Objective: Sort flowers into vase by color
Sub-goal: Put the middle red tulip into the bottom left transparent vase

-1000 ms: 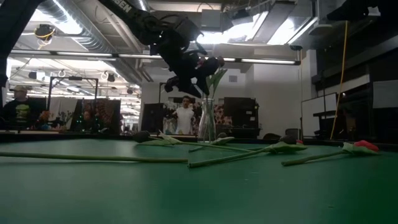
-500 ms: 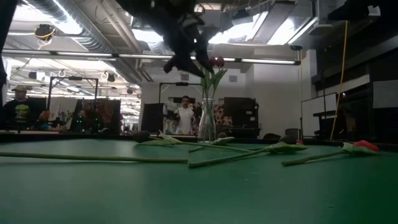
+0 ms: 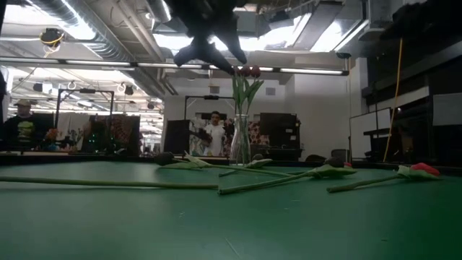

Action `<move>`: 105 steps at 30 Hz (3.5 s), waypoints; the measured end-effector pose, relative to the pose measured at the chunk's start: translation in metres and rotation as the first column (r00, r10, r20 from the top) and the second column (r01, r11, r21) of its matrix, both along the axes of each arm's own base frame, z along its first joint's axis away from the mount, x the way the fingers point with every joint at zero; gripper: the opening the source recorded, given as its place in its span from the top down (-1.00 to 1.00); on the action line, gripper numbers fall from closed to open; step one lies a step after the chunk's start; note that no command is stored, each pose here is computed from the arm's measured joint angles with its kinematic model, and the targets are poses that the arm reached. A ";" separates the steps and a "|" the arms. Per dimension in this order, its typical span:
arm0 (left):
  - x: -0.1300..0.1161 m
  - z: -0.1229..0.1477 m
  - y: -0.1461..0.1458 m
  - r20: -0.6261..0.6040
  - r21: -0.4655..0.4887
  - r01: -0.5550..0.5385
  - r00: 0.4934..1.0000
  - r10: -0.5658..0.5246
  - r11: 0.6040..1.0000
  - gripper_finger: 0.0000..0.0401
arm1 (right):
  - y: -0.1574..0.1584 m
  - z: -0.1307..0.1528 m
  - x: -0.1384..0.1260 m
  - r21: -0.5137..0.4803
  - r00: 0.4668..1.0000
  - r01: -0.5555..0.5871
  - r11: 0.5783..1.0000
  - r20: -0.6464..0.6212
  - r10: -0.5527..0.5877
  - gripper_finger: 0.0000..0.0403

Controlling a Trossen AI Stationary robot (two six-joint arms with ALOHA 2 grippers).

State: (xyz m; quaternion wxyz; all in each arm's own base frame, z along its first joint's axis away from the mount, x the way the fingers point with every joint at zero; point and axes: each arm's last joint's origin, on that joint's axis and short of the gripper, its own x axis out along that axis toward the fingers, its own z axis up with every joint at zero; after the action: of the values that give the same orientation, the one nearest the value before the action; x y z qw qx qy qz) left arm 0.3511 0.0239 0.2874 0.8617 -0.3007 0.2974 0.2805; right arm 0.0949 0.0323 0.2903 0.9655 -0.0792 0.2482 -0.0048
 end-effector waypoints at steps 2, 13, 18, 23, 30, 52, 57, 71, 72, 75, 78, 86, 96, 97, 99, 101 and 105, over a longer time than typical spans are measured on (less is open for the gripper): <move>0.001 0.000 -0.011 0.010 -0.014 0.013 1.000 -0.012 1.000 0.29 | 0.005 -0.011 0.009 -0.014 0.997 -0.024 1.000 -0.067 0.023 -0.30; -0.001 0.000 -0.064 0.022 -0.008 0.113 0.993 -0.113 0.994 0.32 | 0.033 -0.053 0.063 -0.126 0.935 -0.136 0.983 -0.345 0.085 -0.30; -0.004 0.000 -0.083 0.018 -0.007 0.166 0.986 -0.166 0.986 0.32 | 0.044 -0.078 0.081 -0.158 0.861 -0.243 0.957 -0.489 0.138 -0.30; -0.007 0.000 -0.096 0.016 -0.004 0.206 0.978 -0.206 0.979 0.32 | 0.051 -0.100 0.093 -0.177 0.796 -0.316 0.932 -0.584 0.159 -0.30; -0.010 0.000 -0.110 0.004 0.010 0.258 0.966 -0.258 0.966 0.32 | 0.037 -0.119 0.108 -0.160 0.730 -0.319 0.934 -0.670 0.135 -0.30; -0.017 0.000 -0.128 -0.003 0.071 0.263 0.965 -0.263 0.962 0.32 | 0.010 -0.139 0.120 -0.102 0.626 -0.334 0.937 -0.767 0.140 -0.30; -0.017 -0.001 -0.128 -0.005 0.071 0.263 0.965 -0.263 0.962 0.32 | 0.009 -0.148 0.124 -0.140 0.597 -0.347 0.927 -0.796 0.103 -0.29; -0.017 -0.001 -0.128 -0.005 0.068 0.257 0.966 -0.258 0.964 0.32 | 0.009 -0.150 0.120 -0.109 0.564 -0.351 0.930 -0.817 0.117 0.66; -0.017 -0.001 -0.128 -0.005 0.068 0.257 0.966 -0.257 0.964 0.32 | 0.009 -0.150 0.120 -0.108 0.563 -0.347 0.932 -0.818 0.115 0.73; -0.017 -0.001 -0.129 -0.005 0.068 0.259 0.966 -0.259 0.963 0.32 | 0.009 -0.150 0.120 -0.109 0.565 -0.330 0.938 -0.818 0.104 0.92; -0.017 -0.001 -0.129 -0.004 0.068 0.259 0.966 -0.259 0.964 0.32 | 0.009 -0.150 0.120 -0.119 0.569 -0.321 0.940 -0.817 0.091 0.93; -0.017 -0.001 -0.129 -0.004 0.068 0.258 0.966 -0.258 0.964 0.32 | 0.008 -0.127 0.130 -0.202 0.560 -0.299 0.933 -0.829 -0.001 0.96; -0.017 -0.001 -0.129 -0.011 0.072 0.261 0.965 -0.261 0.963 0.32 | 0.024 -0.060 0.136 -0.387 0.523 -0.403 0.830 -0.841 -0.138 0.97; -0.017 -0.001 -0.129 -0.013 0.072 0.261 0.965 -0.261 0.963 0.32 | 0.027 -0.053 0.134 -0.415 0.517 -0.419 0.808 -0.840 -0.163 0.97; -0.018 -0.001 -0.129 -0.016 0.072 0.262 0.965 -0.261 0.962 0.32 | 0.036 -0.036 0.130 -0.491 0.527 -0.445 0.749 -0.820 -0.225 0.94; -0.018 -0.001 -0.129 -0.017 0.072 0.262 0.965 -0.261 0.962 0.32 | 0.045 -0.020 0.124 -0.544 0.537 -0.486 0.684 -0.803 -0.258 0.94; -0.018 -0.002 -0.128 -0.017 0.072 0.261 0.965 -0.261 0.963 0.32 | 0.066 0.003 0.114 -0.615 0.590 -0.542 0.572 -0.764 -0.261 0.97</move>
State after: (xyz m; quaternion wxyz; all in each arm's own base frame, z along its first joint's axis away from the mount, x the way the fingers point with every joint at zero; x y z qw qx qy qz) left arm 0.3335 -0.1046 0.2859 0.9006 -0.2258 0.3269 0.1763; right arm 0.2089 0.0981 0.2933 0.5959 -0.5232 0.6092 0.0073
